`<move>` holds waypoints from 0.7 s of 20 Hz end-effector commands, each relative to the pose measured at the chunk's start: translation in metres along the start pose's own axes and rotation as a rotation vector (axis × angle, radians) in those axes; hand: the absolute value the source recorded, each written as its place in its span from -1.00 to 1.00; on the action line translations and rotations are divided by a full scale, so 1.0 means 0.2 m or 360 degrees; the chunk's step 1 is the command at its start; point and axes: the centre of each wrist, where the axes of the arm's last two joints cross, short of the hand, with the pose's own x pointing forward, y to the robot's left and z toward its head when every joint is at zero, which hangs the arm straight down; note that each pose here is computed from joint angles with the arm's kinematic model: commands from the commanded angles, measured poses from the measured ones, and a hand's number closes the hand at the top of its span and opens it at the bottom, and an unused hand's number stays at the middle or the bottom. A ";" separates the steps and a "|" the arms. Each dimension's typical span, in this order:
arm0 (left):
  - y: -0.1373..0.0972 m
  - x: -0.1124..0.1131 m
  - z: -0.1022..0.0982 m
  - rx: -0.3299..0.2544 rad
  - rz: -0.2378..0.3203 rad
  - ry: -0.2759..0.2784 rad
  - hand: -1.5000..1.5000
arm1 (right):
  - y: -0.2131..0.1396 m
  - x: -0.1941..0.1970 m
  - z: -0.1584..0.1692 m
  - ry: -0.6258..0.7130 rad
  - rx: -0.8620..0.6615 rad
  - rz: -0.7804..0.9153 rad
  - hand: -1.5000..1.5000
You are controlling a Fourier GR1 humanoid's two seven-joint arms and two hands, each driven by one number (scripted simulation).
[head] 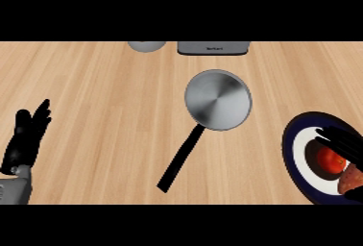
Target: Pick the tomato from the plate and place it in the pan
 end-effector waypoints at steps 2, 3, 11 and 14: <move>-0.03 0.02 0.05 -0.0019 -0.0010 0.0000 0.00 | 0.10 -0.01 -0.10 0.0024 0.0012 0.0031 -1.00; -0.08 0.03 0.04 -0.0031 0.0023 -0.0007 0.00 | -0.01 -0.06 -0.10 0.0057 0.0055 0.0052 -1.00; 0.01 0.04 0.04 0.0019 -0.0004 -0.0005 0.00 | 0.07 -0.01 -0.10 -0.0058 -0.0127 0.0252 1.00; 0.03 0.06 0.05 -0.0009 0.0025 -0.0009 0.00 | 0.15 -0.02 -0.08 -0.0028 -0.0145 0.0269 1.00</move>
